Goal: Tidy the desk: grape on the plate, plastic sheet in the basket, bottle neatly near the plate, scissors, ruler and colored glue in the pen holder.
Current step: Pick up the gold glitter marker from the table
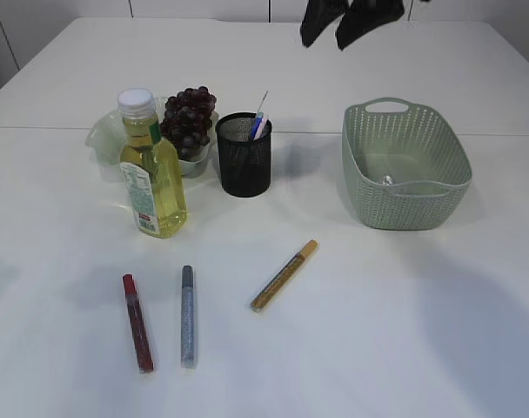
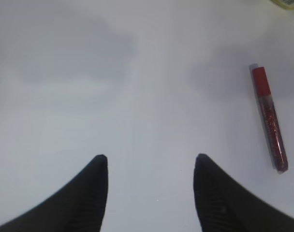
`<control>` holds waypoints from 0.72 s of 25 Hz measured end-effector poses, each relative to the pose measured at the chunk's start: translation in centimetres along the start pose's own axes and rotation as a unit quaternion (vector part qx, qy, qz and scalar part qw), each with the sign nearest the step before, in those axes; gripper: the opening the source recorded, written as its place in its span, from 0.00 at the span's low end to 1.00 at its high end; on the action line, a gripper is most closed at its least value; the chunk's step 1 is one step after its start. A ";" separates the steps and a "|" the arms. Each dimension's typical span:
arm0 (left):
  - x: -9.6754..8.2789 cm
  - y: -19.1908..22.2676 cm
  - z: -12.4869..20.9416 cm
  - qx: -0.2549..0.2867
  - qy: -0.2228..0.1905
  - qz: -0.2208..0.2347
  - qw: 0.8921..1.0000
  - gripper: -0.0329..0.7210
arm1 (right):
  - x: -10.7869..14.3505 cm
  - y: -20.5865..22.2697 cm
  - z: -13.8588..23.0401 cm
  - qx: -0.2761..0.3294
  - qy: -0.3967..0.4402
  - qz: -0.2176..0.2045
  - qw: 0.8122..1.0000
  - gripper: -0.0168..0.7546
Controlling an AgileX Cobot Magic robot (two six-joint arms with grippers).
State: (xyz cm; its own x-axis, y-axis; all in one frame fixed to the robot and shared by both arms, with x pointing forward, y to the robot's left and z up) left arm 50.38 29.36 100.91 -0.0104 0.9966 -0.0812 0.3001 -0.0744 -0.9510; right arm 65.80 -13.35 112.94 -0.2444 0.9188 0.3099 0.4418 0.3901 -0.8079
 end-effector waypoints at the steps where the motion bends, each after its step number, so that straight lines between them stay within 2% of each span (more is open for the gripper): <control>1: 0.0 0.0 0.0 -0.001 0.000 0.000 1.000 0.59 | 0.5 0.8 0.8 0.016 -0.004 0.016 1.000 0.51; 4: 0.0 0.0 -0.2 -0.006 -0.001 0.001 1.000 0.59 | 2.2 3.3 3.5 0.062 -0.009 0.047 0.997 0.51; 9: 0.0 0.0 -0.6 -0.023 -0.001 0.001 1.000 0.59 | 4.9 6.7 7.7 0.132 -0.004 0.057 0.990 0.51; 14: 0.0 0.0 -0.6 -0.026 -0.001 0.001 1.000 0.59 | 4.5 9.8 8.9 0.160 0.073 0.085 0.981 0.51; 18: 0.0 0.0 -0.7 -0.028 -0.001 0.001 1.000 0.59 | 3.6 11.9 9.5 0.166 0.147 0.126 0.967 0.51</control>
State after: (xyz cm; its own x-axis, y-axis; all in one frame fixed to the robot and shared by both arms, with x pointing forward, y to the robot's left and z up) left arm 51.01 29.37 101.13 -0.0121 0.9964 -0.0837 0.3521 -0.0741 -0.9330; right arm 62.00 -6.01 99.67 0.1124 0.9786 0.1724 0.1427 0.1558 -0.9774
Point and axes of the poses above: a point on each arm's last joint axis where the gripper is mounted, y pointing out along that axis toward the gripper, x along the wrist's bending axis when the last joint is at zero, z = x × y, the point moved 3 cm from there along y, pointing out along that axis toward the gripper, and after that the axes turned 7 degrees about y, right-handed, at the moved point
